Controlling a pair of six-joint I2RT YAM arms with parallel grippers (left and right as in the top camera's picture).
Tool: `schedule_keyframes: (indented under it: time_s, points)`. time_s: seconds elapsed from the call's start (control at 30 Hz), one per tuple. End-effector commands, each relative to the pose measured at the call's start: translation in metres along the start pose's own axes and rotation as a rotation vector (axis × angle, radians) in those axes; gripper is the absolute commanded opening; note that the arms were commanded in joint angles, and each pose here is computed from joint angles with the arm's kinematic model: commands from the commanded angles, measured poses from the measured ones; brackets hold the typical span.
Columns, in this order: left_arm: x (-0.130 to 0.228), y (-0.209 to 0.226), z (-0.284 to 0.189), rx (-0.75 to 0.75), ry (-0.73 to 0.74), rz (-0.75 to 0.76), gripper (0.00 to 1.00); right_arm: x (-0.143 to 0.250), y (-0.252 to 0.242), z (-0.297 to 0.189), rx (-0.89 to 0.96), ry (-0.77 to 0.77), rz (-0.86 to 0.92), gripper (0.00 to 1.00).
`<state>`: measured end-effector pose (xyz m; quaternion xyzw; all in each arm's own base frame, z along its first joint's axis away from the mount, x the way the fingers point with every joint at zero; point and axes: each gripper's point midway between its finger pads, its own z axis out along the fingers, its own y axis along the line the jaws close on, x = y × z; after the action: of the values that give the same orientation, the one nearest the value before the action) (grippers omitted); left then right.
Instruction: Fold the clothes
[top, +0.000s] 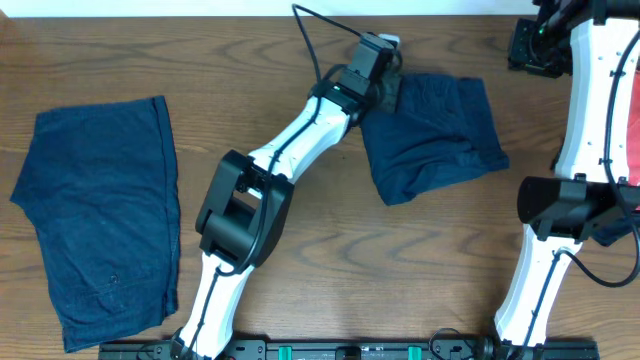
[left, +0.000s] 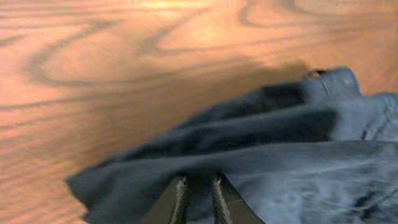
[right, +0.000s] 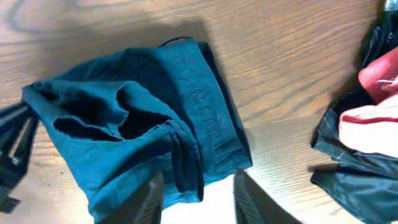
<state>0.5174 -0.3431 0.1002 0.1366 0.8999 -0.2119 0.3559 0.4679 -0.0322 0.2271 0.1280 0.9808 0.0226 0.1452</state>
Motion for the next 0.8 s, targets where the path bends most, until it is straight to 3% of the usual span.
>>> schedule_keyframes:
  time_s: [0.0,0.13,0.27,0.37,0.5,0.77]
  points:
    - [-0.005,0.011,0.002,-0.022,-0.014,0.004,0.17,0.001,0.01,-0.008,-0.013,-0.017,-0.018,0.4]
    - [0.01,-0.004,0.0,0.052,0.059,-0.004,0.16,0.002,0.014,-0.008,-0.015,-0.017,-0.025,0.42]
    - [0.031,-0.013,-0.007,0.07,0.153,-0.028,0.06,0.002,0.014,-0.008,-0.015,-0.016,-0.026,0.42]
    - [0.041,-0.015,-0.019,0.062,0.213,-0.084,0.06,0.002,0.014,-0.008,-0.015,-0.017,-0.026,0.41]
    - [0.06,-0.035,-0.027,0.158,0.306,-0.099,0.06,0.0,0.014,-0.008,-0.017,-0.025,-0.026,0.4]
    - [0.103,-0.065,0.001,0.199,0.374,-0.024,0.09,0.002,0.022,-0.008,-0.05,-0.018,-0.031,0.37]
